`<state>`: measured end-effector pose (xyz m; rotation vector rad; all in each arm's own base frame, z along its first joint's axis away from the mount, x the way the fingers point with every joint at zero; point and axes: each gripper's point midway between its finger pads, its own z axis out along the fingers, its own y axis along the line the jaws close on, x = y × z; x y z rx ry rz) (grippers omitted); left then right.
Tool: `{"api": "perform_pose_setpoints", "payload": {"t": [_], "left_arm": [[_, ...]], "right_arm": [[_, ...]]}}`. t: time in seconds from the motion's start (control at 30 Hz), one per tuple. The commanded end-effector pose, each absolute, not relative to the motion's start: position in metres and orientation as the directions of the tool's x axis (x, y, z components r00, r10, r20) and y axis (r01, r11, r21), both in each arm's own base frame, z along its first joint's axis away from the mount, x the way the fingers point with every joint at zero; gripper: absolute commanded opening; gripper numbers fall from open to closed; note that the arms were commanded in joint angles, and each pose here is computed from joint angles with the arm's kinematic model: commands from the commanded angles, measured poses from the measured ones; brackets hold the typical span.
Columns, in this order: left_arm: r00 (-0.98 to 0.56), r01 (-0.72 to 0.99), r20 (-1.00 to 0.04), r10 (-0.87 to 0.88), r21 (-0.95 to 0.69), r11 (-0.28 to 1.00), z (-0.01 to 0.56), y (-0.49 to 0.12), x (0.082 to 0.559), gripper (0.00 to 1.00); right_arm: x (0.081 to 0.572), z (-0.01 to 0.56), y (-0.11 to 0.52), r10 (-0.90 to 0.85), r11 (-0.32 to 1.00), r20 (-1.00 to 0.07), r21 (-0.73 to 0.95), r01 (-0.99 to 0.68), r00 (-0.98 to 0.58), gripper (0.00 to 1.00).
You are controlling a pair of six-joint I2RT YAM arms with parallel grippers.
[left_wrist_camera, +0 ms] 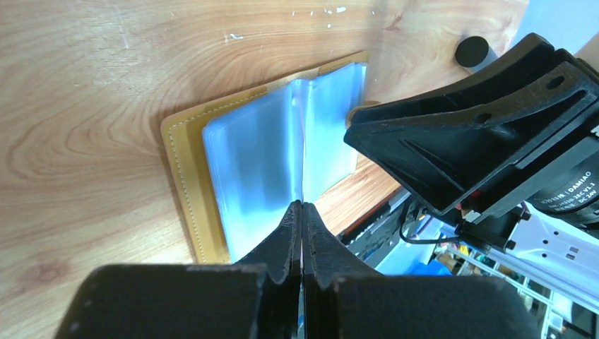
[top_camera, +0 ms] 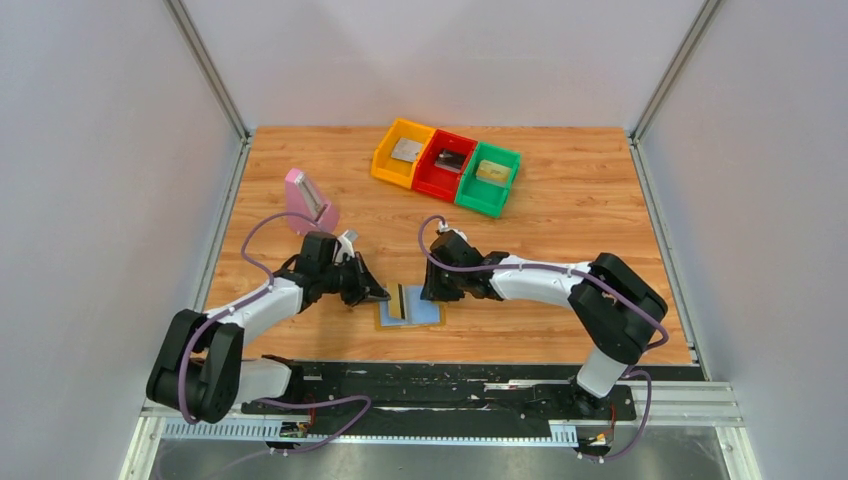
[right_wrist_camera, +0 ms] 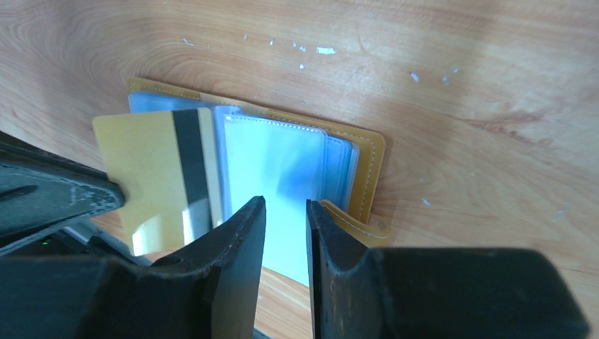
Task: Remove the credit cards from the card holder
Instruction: Remove the credit card from the card holder.
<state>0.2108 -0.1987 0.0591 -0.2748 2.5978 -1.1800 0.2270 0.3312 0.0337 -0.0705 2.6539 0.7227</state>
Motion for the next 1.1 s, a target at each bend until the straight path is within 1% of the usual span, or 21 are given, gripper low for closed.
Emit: {"api": "perform_pose_setpoints", "payload": {"t": [0.0, 0.13, 0.23, 0.3, 0.33, 0.4, 0.43, 0.47, 0.5, 0.6, 0.7, 0.77, 0.93, 1.07], "left_arm": [[-0.93, -0.048, -0.218, -0.297, -0.728, 0.684, 0.073, -0.191, 0.219, 0.0], [-0.924, -0.055, -0.221, -0.312, -0.731, 0.68, 0.084, -0.19, 0.22, 0.0], [-0.923, -0.049, -0.214, -0.32, -0.76, 0.649, 0.1, -0.195, 0.221, 0.0], [-0.923, -0.049, -0.199, -0.328, -0.787, 0.615, 0.113, -0.2, 0.22, 0.0], [-0.923, -0.044, -0.199, -0.331, -0.798, 0.601, 0.118, -0.202, 0.221, 0.0], [-0.921, -0.042, -0.187, -0.342, -0.824, 0.565, 0.132, -0.206, 0.221, 0.0], [-0.919, -0.043, -0.182, -0.349, -0.835, 0.549, 0.138, -0.207, 0.22, 0.0], [-0.917, -0.04, -0.184, -0.354, -0.841, 0.54, 0.143, -0.208, 0.221, 0.0], [-0.914, -0.041, -0.182, -0.363, -0.848, 0.528, 0.149, -0.209, 0.221, 0.0], [-0.909, -0.041, -0.178, -0.377, -0.862, 0.506, 0.16, -0.21, 0.222, 0.0], [-0.909, -0.055, -0.152, -0.388, -0.879, 0.474, 0.167, -0.213, 0.22, 0.0], [-0.909, -0.064, -0.137, -0.394, -0.887, 0.456, 0.17, -0.215, 0.22, 0.0], [-0.905, -0.084, -0.109, -0.411, -0.902, 0.424, 0.174, -0.216, 0.218, 0.0], [-0.903, -0.078, -0.112, -0.415, -0.906, 0.415, 0.178, -0.216, 0.218, 0.0]], "right_arm": [[0.256, 0.079, 0.332, 0.016, 0.86, -0.555, 0.432, -0.271, -0.832, 0.3], [0.266, 0.112, 0.335, -0.05, 0.818, -0.7, 0.38, -0.432, -0.712, 0.31], [0.265, 0.136, 0.337, -0.082, 0.761, -0.82, 0.315, -0.567, -0.566, 0.31], [0.256, 0.153, 0.341, -0.102, 0.693, -0.904, 0.235, -0.682, -0.415, 0.31], [0.247, 0.163, 0.344, -0.108, 0.645, -0.945, 0.171, -0.745, -0.31, 0.3], [0.226, 0.177, 0.346, -0.137, 0.563, -0.989, -0.026, -0.826, -0.062, 0.29], [0.218, 0.181, 0.345, -0.167, 0.522, -0.983, -0.157, -0.838, 0.081, 0.29], [0.21, 0.183, 0.345, -0.181, 0.492, -0.97, -0.234, -0.839, 0.164, 0.29], [0.205, 0.184, 0.345, -0.195, 0.47, -0.957, -0.282, -0.836, 0.214, 0.29], [0.195, 0.178, 0.349, -0.251, 0.416, -0.925, -0.368, -0.832, 0.284, 0.33], [0.183, 0.178, 0.354, -0.274, 0.373, -0.886, -0.457, -0.807, 0.375, 0.4], [0.182, 0.178, 0.357, -0.299, 0.369, -0.86, -0.505, -0.781, 0.415, 0.43], [0.18, 0.172, 0.368, -0.362, 0.339, -0.796, -0.597, -0.727, 0.485, 0.44], [0.18, 0.167, 0.375, -0.387, 0.324, -0.777, -0.618, -0.716, 0.496, 0.44]]}}
